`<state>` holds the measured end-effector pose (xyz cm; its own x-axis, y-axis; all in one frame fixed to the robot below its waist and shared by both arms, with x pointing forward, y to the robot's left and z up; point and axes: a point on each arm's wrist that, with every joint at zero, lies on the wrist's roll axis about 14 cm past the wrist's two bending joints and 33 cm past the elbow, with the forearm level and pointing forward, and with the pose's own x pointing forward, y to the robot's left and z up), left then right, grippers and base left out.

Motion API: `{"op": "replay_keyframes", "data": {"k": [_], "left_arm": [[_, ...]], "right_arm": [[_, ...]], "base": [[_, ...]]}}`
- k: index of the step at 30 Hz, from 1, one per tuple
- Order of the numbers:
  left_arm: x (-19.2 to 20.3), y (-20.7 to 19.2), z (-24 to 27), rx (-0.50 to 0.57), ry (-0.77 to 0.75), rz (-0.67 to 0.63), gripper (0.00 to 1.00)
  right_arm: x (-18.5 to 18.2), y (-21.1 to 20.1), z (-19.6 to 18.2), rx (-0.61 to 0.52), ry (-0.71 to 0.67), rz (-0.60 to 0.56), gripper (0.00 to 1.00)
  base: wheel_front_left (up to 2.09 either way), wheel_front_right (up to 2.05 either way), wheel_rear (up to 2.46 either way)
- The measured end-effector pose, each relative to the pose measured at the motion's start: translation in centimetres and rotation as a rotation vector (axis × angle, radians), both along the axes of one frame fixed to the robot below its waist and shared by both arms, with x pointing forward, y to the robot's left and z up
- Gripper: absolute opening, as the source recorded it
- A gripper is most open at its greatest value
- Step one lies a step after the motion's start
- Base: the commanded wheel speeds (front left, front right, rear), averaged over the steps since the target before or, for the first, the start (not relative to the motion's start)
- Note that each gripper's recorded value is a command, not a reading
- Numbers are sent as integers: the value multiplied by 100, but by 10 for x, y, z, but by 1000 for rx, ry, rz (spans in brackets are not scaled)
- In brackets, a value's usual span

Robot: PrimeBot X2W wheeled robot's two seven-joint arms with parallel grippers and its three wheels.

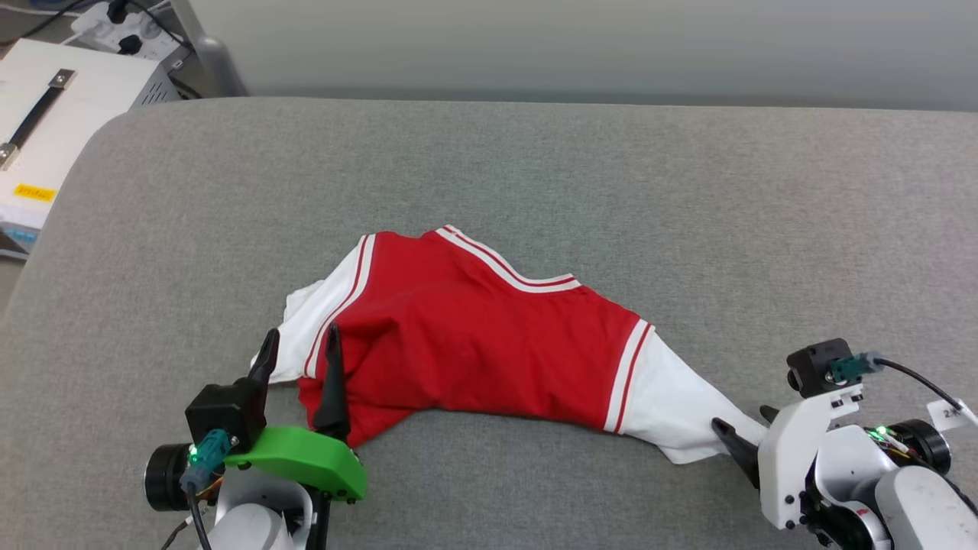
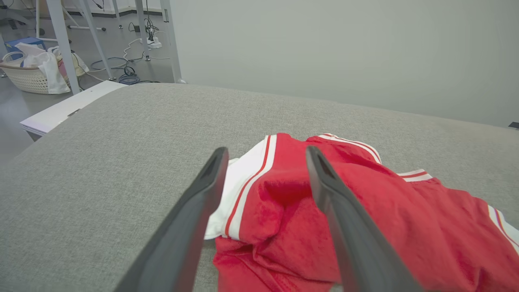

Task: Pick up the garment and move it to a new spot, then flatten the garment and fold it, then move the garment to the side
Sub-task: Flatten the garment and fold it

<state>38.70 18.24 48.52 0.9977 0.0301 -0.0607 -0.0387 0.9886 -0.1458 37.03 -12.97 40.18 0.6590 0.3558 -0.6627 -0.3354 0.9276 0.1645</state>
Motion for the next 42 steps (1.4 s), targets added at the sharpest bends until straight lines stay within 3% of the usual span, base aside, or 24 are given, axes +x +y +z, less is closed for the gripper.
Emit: {"op": "replay_keyframes", "data": {"k": [10,11,12,13,18,24,32,35,42], "left_arm": [[-5,14,-20,-5,61,57,100],[-6,16,-22,-4,66,65,100],[-6,18,-22,-4,68,72,100],[-7,20,-23,-3,70,76,100],[-6,25,-21,-3,64,92,100],[-3,31,-12,6,48,92,100],[5,30,4,-32,41,71,100],[7,27,-3,-45,115,39,100],[28,2,-23,-17,376,-185,100]], "right_arm": [[-9,23,-46,-71,253,166,100],[-10,24,-48,-70,273,172,62],[-10,24,-49,-75,284,181,37],[-10,25,-50,-71,290,185,0],[-13,32,-46,-36,297,190,0],[-3,14,-24,11,201,96,0],[7,-64,11,-62,67,-117,0],[4,-88,20,-89,48,-186,0],[3,-112,28,-105,29,-263,0]], "base": [[0,0,0],[0,0,0],[0,0,0],[0,0,0],[0,0,0],[0,0,0],[0,0,0],[0,0,0],[0,0,0]]}}
